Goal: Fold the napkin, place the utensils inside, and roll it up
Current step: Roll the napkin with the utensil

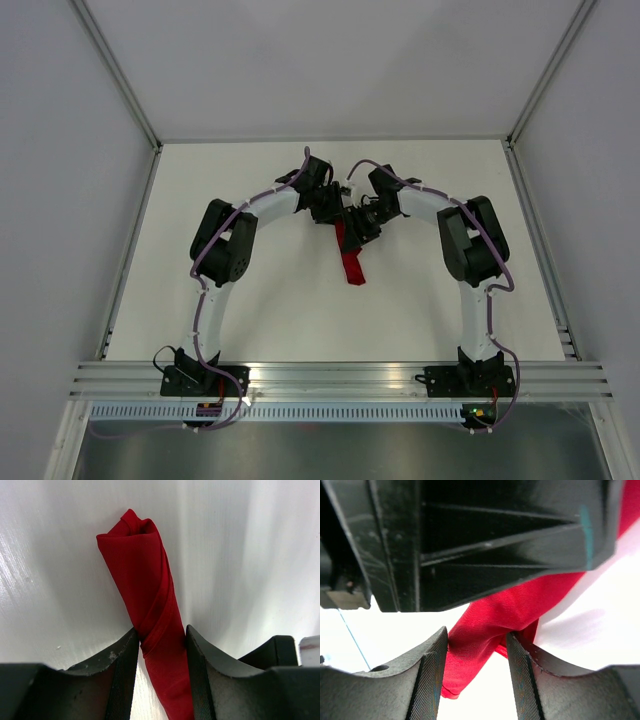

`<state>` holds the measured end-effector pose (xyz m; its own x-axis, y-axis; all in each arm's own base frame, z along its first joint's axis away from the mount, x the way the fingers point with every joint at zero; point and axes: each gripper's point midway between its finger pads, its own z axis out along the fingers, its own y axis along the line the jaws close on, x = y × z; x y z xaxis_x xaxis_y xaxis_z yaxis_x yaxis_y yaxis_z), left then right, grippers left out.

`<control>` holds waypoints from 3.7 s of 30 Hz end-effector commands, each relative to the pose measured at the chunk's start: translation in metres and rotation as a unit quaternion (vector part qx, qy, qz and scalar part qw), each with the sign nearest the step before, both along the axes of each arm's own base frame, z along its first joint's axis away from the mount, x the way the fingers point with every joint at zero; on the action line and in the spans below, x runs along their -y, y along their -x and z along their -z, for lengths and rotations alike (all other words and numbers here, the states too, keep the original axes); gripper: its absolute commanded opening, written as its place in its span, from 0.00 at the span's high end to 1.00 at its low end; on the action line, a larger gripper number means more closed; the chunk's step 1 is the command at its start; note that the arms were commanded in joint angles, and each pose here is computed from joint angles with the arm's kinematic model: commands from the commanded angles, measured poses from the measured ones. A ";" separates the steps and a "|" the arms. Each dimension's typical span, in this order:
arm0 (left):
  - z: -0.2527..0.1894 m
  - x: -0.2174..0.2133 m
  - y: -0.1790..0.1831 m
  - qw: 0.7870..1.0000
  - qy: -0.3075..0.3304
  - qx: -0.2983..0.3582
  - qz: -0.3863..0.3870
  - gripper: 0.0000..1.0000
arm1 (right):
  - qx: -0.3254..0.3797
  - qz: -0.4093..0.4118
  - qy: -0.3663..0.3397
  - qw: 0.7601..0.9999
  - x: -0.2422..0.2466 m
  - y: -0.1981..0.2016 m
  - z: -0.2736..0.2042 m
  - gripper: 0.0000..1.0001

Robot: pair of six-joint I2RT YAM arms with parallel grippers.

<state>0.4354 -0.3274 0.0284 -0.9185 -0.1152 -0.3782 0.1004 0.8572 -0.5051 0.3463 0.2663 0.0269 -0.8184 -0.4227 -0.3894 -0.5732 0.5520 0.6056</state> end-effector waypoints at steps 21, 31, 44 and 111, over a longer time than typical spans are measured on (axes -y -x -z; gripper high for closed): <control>0.004 0.003 -0.001 1.000 -0.001 -0.005 0.026 0.53 | 0.062 0.068 0.059 0.994 0.025 -0.033 -0.009 0.59; 0.002 0.001 -0.002 1.000 0.000 -0.003 0.028 0.53 | -0.003 0.077 0.032 0.997 0.034 -0.032 0.012 0.64; -0.015 0.006 -0.004 0.999 0.018 0.015 0.045 0.51 | -0.099 0.088 -0.041 0.990 0.033 -0.027 0.025 0.64; 0.023 -0.017 0.005 0.995 -0.086 -0.031 0.042 0.62 | -0.061 0.161 -0.098 0.980 0.025 -0.054 -0.041 0.47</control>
